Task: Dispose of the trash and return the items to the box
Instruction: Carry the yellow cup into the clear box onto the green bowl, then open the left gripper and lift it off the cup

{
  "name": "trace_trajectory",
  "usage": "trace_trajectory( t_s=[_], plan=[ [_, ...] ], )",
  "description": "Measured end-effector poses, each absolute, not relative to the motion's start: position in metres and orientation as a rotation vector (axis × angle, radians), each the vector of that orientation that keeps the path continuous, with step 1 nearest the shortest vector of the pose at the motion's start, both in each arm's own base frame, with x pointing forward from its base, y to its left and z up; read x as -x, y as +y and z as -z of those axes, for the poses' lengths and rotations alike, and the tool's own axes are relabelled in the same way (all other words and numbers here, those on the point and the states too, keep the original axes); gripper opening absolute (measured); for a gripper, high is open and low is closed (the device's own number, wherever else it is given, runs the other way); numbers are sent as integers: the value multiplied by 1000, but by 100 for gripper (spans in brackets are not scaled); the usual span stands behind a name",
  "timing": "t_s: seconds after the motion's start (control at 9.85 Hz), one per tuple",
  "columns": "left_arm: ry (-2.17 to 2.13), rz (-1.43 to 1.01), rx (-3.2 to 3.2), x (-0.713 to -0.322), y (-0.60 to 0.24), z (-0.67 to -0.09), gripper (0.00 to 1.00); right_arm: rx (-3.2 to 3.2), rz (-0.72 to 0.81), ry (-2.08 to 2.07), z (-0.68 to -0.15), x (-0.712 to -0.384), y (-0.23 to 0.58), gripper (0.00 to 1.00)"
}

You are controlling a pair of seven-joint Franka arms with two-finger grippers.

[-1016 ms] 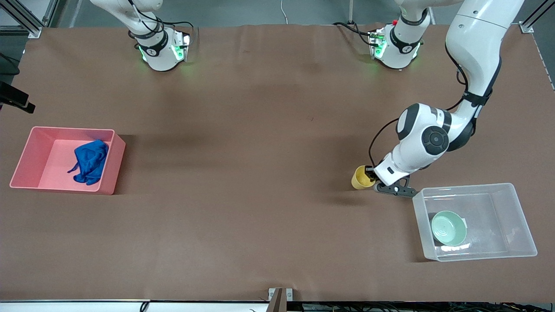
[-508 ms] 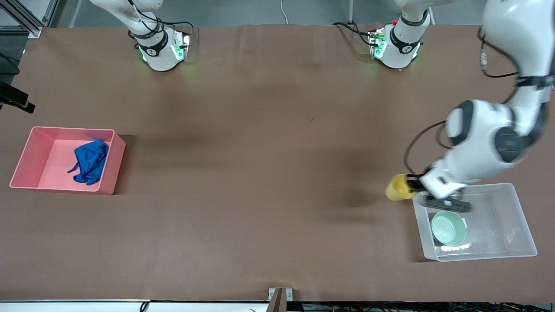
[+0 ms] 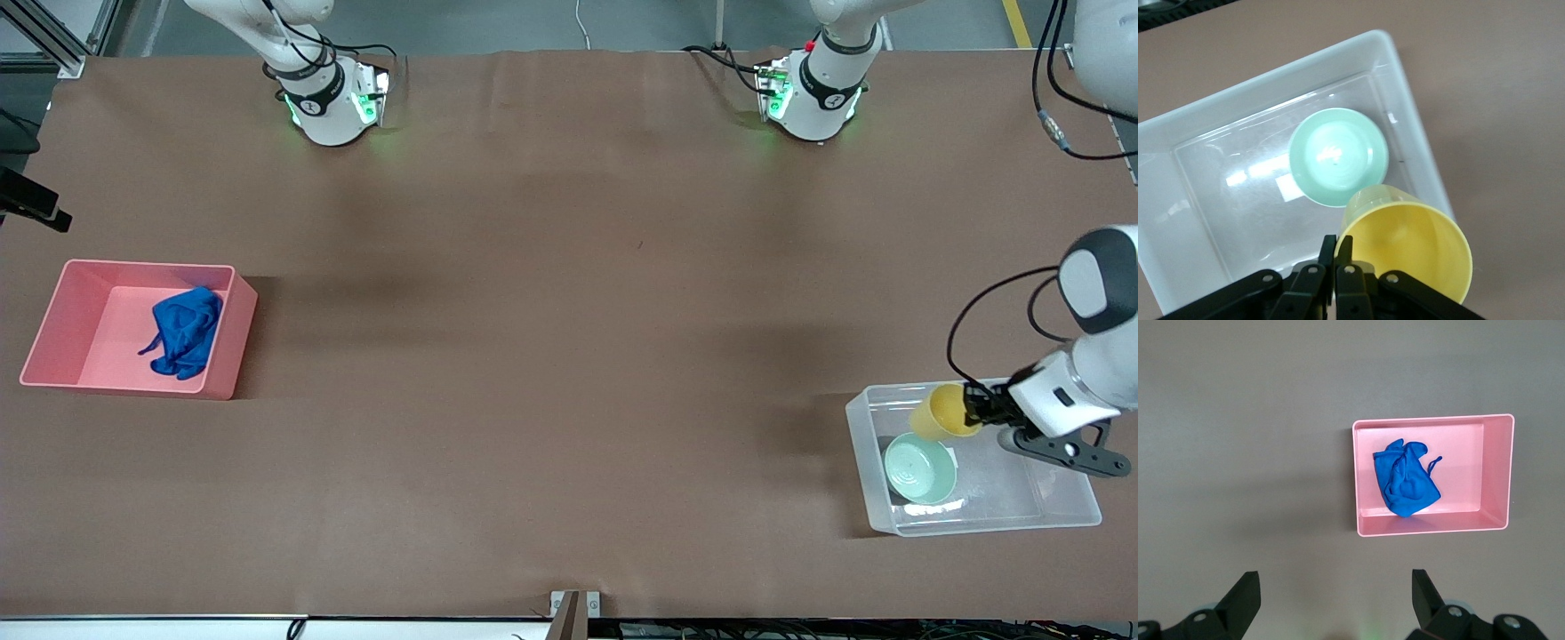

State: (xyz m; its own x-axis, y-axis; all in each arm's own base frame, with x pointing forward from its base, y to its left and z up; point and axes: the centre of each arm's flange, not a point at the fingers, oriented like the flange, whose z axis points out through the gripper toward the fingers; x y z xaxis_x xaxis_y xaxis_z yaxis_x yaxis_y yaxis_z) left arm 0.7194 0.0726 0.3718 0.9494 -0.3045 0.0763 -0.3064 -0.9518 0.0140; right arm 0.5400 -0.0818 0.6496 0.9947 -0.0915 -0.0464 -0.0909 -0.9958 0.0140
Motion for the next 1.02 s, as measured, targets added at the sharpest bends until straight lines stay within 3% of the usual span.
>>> trace_trajectory(
  t_s=[0.51, 0.71, 0.81, 1.02],
  plan=[
    [-398, -104, -3077, -742, 113, -293, 3, -3126, 73, -141, -650, -540, -82, 100],
    [-381, -69, -3072, -741, 116, -271, 8, -3126, 74, -141, -650, -540, -82, 100],
    [-361, -68, -3073, -741, 115, -270, 13, -3126, 74, -142, -650, -540, -82, 100],
    [-350, -97, -3077, -745, 110, -278, 42, -3126, 75, -142, -650, -540, -82, 100]
  ],
)
